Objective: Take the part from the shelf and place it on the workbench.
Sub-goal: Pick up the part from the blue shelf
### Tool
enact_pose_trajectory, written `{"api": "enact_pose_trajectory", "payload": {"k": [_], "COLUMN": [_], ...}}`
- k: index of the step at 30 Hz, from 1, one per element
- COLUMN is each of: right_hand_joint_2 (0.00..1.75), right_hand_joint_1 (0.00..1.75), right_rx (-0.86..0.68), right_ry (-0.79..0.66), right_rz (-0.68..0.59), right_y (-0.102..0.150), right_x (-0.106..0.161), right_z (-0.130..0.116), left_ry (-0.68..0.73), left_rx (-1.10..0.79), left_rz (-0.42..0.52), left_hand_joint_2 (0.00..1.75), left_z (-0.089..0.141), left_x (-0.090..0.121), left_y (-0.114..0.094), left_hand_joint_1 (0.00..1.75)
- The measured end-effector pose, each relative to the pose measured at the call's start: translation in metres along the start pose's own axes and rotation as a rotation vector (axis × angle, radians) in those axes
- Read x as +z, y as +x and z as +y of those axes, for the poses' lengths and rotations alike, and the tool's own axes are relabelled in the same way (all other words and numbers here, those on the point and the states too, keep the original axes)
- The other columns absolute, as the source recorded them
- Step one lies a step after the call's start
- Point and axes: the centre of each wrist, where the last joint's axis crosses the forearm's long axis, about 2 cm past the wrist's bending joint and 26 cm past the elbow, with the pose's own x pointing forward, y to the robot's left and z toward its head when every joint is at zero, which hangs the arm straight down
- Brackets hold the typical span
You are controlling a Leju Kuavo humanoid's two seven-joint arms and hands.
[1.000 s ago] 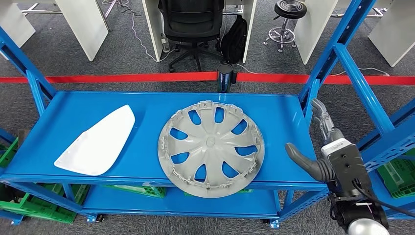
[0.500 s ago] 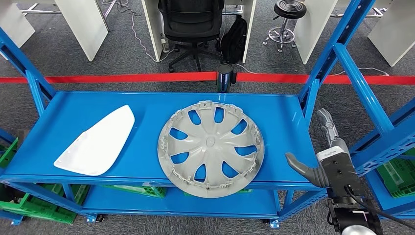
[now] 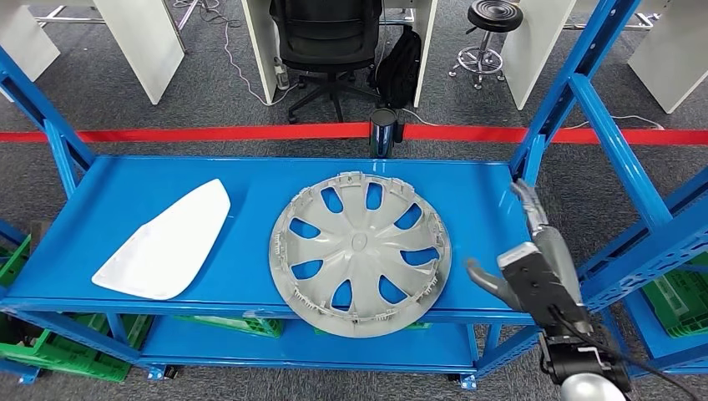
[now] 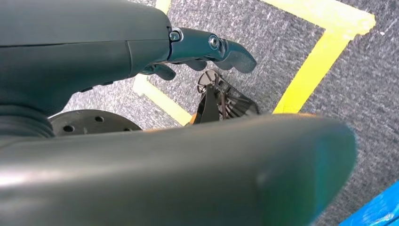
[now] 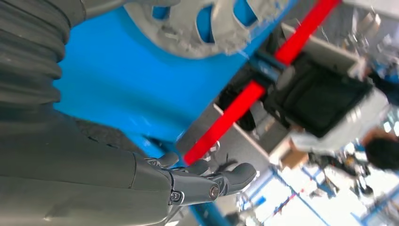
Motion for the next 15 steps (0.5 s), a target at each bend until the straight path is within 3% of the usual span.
{"api": "enact_pose_trajectory", "payload": {"k": [15], "right_hand_joint_2": [1.75], "right_hand_joint_1": [0.0], "right_rx": [0.042], "right_ry": [0.16], "right_rz": [0.052], "right_y": [0.001], "right_x": [-0.017], "right_z": [0.015], "left_ry": [-0.013], "left_rx": [-0.026], "left_rz": [0.005], "left_hand_joint_2": [0.0], "left_z": [0.0], "left_x": [0.0], "left_y": [-0.001], "left_hand_joint_1": [0.0]}}
